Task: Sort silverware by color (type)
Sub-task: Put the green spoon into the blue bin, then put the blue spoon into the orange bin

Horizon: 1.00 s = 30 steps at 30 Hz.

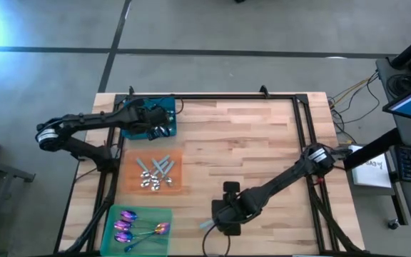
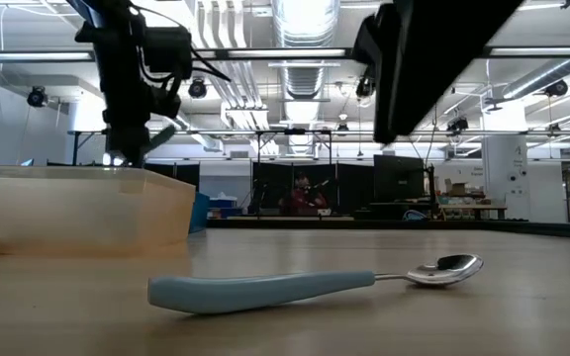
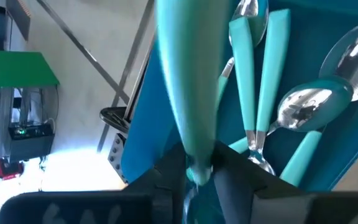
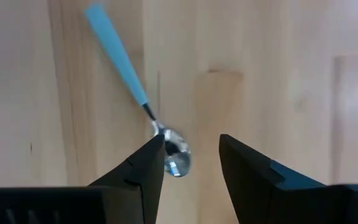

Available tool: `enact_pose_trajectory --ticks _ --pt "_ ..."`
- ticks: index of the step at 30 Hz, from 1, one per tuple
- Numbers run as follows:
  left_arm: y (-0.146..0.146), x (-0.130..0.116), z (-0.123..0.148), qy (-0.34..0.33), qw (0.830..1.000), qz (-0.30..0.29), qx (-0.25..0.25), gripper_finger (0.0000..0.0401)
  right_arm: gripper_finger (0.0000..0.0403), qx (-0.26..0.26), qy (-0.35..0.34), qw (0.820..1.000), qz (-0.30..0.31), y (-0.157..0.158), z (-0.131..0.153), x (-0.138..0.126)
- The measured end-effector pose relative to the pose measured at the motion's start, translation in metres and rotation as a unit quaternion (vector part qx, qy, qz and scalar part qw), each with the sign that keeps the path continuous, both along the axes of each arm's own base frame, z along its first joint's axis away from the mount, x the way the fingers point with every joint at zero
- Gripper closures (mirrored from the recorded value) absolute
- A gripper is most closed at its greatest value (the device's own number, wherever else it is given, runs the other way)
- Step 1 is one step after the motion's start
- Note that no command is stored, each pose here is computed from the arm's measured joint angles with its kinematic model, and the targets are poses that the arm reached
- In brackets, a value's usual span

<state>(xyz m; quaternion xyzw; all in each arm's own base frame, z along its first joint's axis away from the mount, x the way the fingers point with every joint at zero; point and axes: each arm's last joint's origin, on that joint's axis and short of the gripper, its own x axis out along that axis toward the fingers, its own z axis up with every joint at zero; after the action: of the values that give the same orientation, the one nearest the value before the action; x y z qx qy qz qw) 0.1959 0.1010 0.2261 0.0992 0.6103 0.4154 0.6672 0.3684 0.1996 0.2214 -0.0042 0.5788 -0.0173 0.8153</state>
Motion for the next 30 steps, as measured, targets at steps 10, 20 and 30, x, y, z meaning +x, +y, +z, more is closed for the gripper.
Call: enact_pose_trajectory --ticks 10,20,30 --pt "0.001 0.000 -0.001 -0.012 1.000 0.002 -0.012 0.0272 0.0269 0.013 0.039 0.999 0.012 0.011 -0.033 0.006" --pt "-0.004 0.011 0.000 -0.156 0.982 0.022 -0.105 0.0219 0.0277 0.021 0.016 0.999 0.040 0.016 -0.037 0.012" --pt "-0.051 0.033 0.000 -0.244 0.916 -0.111 -0.300 0.0216 0.0280 0.013 -0.013 0.994 0.107 0.019 -0.047 0.014"
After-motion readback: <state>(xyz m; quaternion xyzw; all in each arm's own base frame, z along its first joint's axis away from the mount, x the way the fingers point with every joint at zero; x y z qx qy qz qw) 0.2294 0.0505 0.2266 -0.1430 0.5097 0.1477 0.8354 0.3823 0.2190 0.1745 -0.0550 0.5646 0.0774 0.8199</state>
